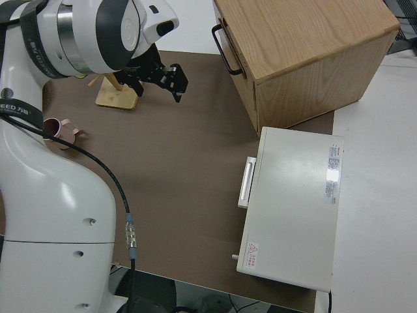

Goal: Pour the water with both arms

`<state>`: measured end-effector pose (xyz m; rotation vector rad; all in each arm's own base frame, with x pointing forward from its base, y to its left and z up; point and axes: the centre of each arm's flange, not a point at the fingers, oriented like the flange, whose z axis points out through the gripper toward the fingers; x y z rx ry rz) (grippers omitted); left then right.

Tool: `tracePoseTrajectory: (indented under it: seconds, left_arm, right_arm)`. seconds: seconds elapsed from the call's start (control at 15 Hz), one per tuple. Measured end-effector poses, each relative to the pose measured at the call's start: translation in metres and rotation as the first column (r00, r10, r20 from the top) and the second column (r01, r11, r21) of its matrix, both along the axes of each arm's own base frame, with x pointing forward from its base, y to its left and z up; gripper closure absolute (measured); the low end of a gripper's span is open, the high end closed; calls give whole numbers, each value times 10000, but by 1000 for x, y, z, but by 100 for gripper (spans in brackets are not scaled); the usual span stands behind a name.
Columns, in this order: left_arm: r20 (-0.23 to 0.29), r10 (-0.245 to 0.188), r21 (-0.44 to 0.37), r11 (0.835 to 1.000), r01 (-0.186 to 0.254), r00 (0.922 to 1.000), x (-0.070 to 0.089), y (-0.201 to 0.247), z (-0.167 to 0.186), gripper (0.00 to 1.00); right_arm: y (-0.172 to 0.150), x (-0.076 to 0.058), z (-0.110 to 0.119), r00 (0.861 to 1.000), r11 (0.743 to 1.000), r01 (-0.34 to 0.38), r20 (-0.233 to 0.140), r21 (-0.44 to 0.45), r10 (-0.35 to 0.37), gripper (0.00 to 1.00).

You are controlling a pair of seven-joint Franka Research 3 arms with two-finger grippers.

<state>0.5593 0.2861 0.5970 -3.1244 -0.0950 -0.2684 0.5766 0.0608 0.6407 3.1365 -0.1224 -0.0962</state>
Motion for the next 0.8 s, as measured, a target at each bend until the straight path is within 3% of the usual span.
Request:
tracePoseTrajectory:
  seconds: [0.4,0.8]
  left_arm:
    - [-445,-708,-257,9972,697,9965,12,-52,4,0]
    - [-1036,-1243,-231,9922,1226,9868,19,-119,13,0]
  right_arm:
    - [0,0,0,10000,10000,0,0,0,0,0]
    - [0,0,0,10000,10000,0,0,0,0,0]
